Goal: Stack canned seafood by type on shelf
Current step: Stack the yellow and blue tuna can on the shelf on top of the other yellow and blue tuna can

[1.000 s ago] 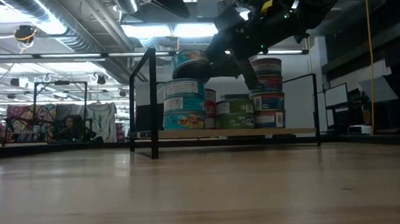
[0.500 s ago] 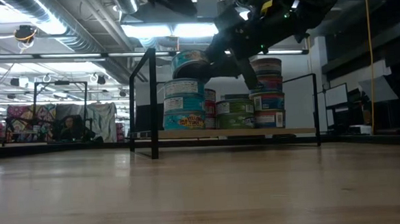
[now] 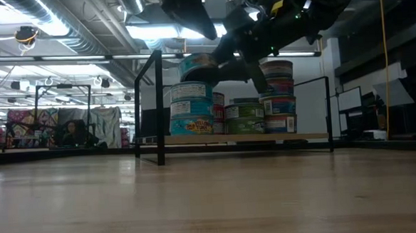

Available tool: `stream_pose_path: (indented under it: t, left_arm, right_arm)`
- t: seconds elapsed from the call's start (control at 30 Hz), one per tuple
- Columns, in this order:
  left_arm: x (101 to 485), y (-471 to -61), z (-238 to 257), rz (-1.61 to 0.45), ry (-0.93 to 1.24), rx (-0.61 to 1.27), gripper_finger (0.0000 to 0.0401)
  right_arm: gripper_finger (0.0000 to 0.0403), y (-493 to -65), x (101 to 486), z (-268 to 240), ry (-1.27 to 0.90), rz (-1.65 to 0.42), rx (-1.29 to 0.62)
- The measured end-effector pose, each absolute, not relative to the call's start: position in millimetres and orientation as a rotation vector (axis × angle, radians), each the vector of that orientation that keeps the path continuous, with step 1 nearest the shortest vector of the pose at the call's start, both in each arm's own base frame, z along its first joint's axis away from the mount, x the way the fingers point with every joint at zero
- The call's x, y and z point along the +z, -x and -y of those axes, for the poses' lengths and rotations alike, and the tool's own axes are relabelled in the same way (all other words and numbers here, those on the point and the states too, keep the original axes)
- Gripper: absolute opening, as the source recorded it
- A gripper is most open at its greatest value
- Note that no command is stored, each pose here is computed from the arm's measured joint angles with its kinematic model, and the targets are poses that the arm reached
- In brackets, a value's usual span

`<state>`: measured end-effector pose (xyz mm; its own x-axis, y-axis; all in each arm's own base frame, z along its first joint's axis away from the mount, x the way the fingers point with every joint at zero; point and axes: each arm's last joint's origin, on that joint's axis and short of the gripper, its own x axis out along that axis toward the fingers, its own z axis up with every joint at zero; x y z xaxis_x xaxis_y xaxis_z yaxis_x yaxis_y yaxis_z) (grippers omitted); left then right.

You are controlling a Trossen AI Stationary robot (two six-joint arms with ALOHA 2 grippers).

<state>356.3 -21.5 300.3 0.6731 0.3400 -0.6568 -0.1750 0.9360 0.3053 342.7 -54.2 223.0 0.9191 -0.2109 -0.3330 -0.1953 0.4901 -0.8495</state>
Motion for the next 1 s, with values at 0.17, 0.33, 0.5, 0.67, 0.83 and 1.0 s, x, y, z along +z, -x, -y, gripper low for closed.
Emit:
stream_pose_path:
  t: [0.17, 0.33, 0.5, 0.67, 0.83, 1.0]
  left_arm:
    - [296, -359, 16, -0.797, -0.223, 0.309, 0.006]
    - [296, -359, 8, -0.799, -0.215, 0.329, 0.006]
    - [296, -359, 6, -0.8, -0.213, 0.335, 0.006]
    - [296, -359, 7, -0.8, -0.215, 0.332, 0.006]
    - [295, -359, 7, -0.814, -0.239, 0.332, 0.006]
    - [296, -358, 6, -0.818, -0.28, 0.357, 0.006]
  right_arm:
    - [0.0228, -343, 223, 54, 1.068, -0.422, -0.012]
    - [0.0262, -343, 223, 54, 1.068, -0.422, -0.012]
    - [0.0268, -343, 223, 54, 1.065, -0.408, 0.007]
    - [0.0264, -343, 224, 53, 1.062, -0.384, 0.03]
    - [0.0264, -345, 228, 52, 1.065, -0.335, 0.023]
    - [0.0264, -346, 231, 52, 1.068, -0.292, 0.02]
